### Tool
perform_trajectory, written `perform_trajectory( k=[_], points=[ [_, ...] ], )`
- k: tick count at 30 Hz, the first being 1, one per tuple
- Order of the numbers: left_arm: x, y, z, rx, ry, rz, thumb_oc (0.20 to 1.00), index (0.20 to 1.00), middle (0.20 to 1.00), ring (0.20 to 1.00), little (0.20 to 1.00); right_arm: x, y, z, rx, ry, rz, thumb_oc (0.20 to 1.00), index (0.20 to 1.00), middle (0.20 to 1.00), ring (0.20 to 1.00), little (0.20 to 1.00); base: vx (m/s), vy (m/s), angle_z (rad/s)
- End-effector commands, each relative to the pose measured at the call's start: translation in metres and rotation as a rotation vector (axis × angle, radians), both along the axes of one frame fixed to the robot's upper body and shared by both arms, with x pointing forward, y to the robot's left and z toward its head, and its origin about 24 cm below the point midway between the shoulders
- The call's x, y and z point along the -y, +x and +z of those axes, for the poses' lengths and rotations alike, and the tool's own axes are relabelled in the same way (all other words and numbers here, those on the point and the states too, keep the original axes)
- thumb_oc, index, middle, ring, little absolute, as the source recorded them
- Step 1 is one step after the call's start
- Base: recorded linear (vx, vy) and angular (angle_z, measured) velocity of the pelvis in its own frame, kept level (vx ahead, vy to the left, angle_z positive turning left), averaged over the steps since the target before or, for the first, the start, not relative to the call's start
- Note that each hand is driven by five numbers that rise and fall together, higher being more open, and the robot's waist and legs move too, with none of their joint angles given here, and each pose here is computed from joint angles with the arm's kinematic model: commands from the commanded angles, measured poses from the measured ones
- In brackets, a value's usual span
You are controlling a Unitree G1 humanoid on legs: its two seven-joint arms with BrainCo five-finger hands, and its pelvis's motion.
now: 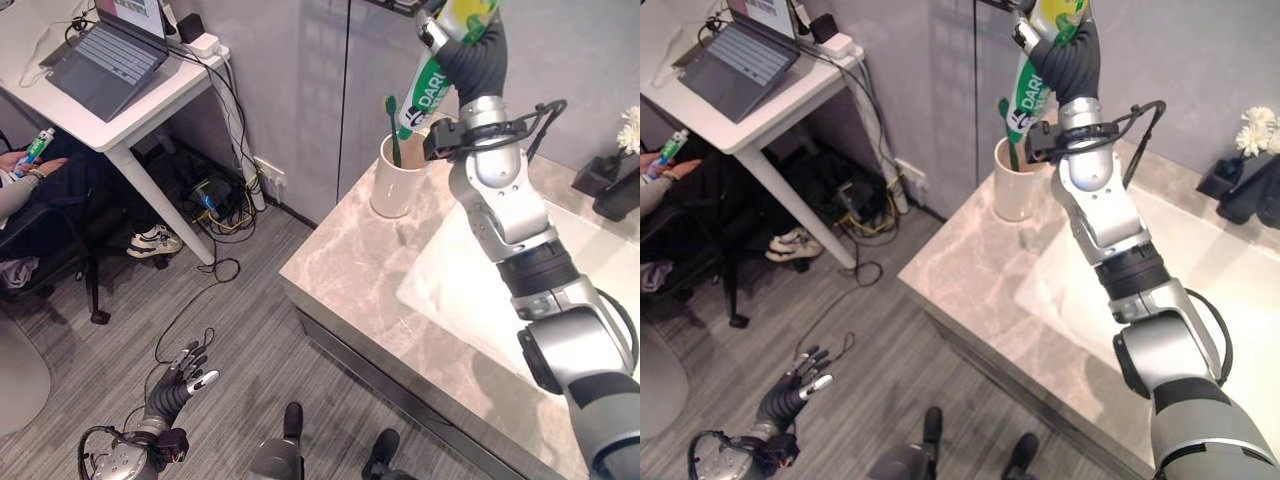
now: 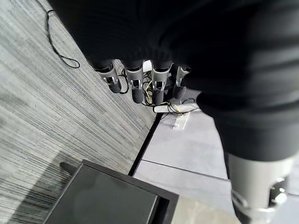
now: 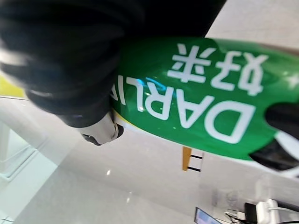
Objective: Put brush and paste in cup on sink, flatten towel.
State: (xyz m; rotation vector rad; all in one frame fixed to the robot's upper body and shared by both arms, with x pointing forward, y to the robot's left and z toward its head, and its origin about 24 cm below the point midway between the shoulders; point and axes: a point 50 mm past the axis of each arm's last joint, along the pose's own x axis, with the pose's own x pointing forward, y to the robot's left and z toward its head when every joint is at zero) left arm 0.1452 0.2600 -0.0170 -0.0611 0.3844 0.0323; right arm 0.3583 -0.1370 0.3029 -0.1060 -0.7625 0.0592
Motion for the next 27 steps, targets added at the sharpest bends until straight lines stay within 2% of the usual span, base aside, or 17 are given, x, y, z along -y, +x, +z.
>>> perform_trajectory(
  k=[1, 27],
  points=[
    [0.003, 0.007, 0.015, 0.086, 0.029, -0.032, 1.000, 1.000, 1.000, 1.000, 1.000, 0.000, -0.016, 0.038, 0.165, 0.025, 0.038, 0.200, 0.200, 0.200, 0.200, 0.200, 0.00, 0.000, 0.00],
    [0.001, 0.008, -0.006, 0.021, 0.051, -0.007, 1.000, 1.000, 1.000, 1.000, 1.000, 0.002, 0.006, 0.007, 0.019, 0.039, -0.011, 0.200, 0.200, 0.200, 0.200, 0.200, 0.00, 0.000, 0.00]
  ],
)
